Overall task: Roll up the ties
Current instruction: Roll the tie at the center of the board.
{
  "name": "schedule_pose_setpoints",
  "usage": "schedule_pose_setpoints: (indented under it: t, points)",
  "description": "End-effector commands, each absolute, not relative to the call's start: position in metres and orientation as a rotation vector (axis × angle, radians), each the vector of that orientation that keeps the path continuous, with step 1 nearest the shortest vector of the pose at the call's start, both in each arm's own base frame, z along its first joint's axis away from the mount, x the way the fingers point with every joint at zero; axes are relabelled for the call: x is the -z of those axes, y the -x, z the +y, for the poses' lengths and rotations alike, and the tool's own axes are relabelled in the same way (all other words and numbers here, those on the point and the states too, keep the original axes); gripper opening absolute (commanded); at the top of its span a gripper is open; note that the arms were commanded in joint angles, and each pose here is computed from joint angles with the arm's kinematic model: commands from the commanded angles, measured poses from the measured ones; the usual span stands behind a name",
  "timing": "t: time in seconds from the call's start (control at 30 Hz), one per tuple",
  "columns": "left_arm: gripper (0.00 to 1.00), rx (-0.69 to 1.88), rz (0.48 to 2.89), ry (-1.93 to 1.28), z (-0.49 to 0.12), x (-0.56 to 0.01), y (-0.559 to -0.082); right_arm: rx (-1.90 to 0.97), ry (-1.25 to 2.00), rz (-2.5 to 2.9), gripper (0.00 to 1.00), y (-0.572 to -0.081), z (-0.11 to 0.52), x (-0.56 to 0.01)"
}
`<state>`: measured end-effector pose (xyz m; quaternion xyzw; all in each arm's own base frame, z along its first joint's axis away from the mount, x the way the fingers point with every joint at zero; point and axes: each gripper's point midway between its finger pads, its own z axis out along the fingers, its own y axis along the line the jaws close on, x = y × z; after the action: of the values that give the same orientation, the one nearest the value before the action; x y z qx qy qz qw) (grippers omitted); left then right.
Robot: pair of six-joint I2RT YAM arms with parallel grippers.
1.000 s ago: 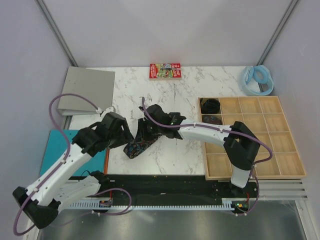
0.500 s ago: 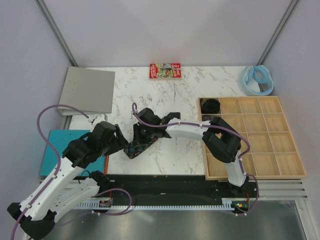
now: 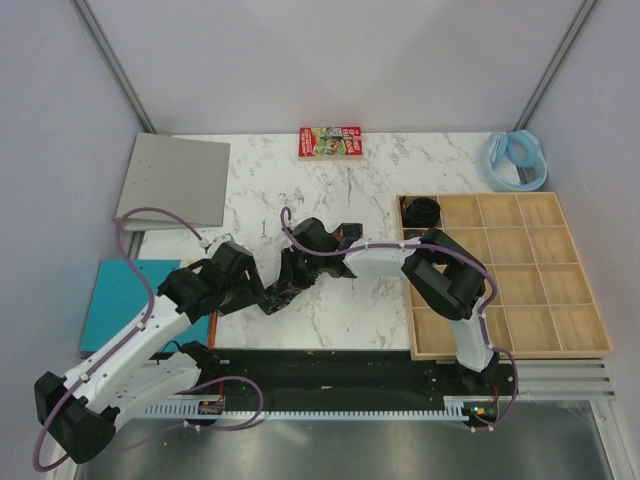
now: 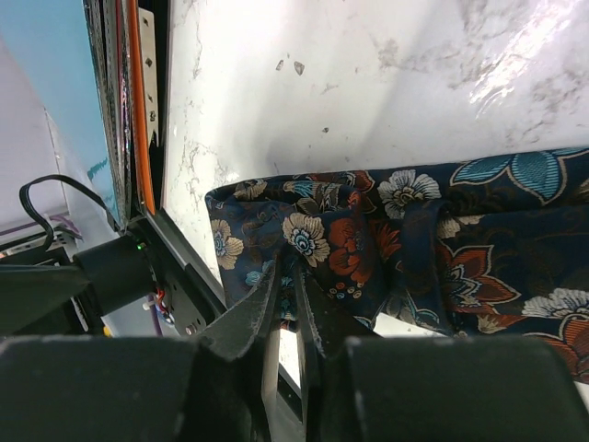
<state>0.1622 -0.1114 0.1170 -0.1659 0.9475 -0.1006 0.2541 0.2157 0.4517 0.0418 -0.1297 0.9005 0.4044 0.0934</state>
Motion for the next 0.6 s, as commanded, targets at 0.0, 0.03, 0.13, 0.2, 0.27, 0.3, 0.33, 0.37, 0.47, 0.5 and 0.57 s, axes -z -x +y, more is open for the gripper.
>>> schedule_pose_setpoints:
  t: [0.0,0.03,0.13,0.2,0.27,0.3,0.33,0.37,0.47,0.5,0.57]
  points:
    - [0.72,0.347,2.572,0.502,-0.125,-0.102,-0.169,-1.071,0.348,2.735,0.18,-0.22,0.426,-0.009]
    - [0.72,0.358,2.564,0.504,-0.127,-0.1,-0.172,-1.072,0.348,2.737,0.18,-0.22,0.426,-0.008]
    - [0.74,0.355,2.571,0.521,-0.129,-0.085,-0.173,-1.077,0.347,2.737,0.18,-0.221,0.426,-0.006]
    - [0.75,0.353,2.579,0.539,-0.129,-0.077,-0.172,-1.082,0.347,2.738,0.18,-0.221,0.426,-0.007]
    - [0.76,0.362,2.575,0.557,-0.132,-0.07,-0.174,-1.086,0.344,2.735,0.18,-0.221,0.426,-0.008]
    - [0.76,0.376,2.575,0.563,-0.134,-0.068,-0.174,-1.088,0.341,2.734,0.18,-0.222,0.425,-0.009]
    - [0.76,0.389,2.574,0.565,-0.136,-0.066,-0.175,-1.088,0.343,2.734,0.18,-0.221,0.425,-0.009]
    - [0.76,0.399,2.572,0.572,-0.139,-0.064,-0.177,-1.088,0.339,2.736,0.18,-0.222,0.424,-0.009]
    - [0.76,0.408,2.583,0.6,-0.141,-0.056,-0.176,-1.094,0.342,2.734,0.18,-0.221,0.424,-0.01]
    - [0.76,0.42,2.57,0.603,-0.142,-0.056,-0.179,-1.095,0.342,2.734,0.18,-0.22,0.423,-0.01]
    - [0.76,0.421,2.566,0.612,-0.142,-0.052,-0.18,-1.094,0.341,2.737,0.18,-0.22,0.422,-0.009]
